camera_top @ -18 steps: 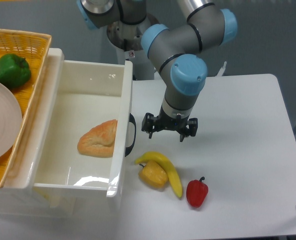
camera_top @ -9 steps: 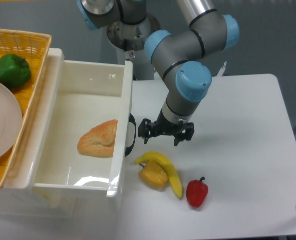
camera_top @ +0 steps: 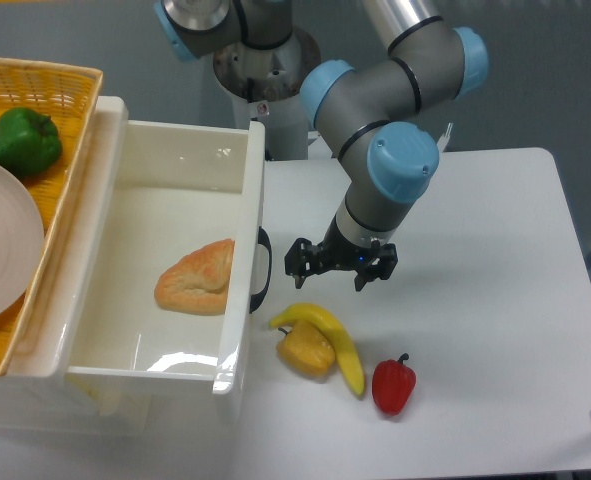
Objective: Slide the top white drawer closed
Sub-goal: 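Move the gripper against the drawer front beside the black handle, then push the drawer front with the gripper, sliding the drawer inward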
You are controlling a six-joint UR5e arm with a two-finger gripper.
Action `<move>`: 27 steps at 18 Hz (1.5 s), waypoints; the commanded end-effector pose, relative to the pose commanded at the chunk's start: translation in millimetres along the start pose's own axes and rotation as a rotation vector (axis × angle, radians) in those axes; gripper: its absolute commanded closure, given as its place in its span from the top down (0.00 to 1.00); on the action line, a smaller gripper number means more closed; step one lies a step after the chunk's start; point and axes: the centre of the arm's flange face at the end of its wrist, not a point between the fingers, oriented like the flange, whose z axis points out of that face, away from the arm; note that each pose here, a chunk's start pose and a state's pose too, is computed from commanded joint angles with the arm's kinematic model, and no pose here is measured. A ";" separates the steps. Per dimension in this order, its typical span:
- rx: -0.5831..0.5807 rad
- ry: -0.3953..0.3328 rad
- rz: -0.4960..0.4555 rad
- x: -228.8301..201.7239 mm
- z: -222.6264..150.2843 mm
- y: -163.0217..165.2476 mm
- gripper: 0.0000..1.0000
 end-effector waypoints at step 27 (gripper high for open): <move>-0.038 0.005 0.047 20.3 22.4 -6.9 1.00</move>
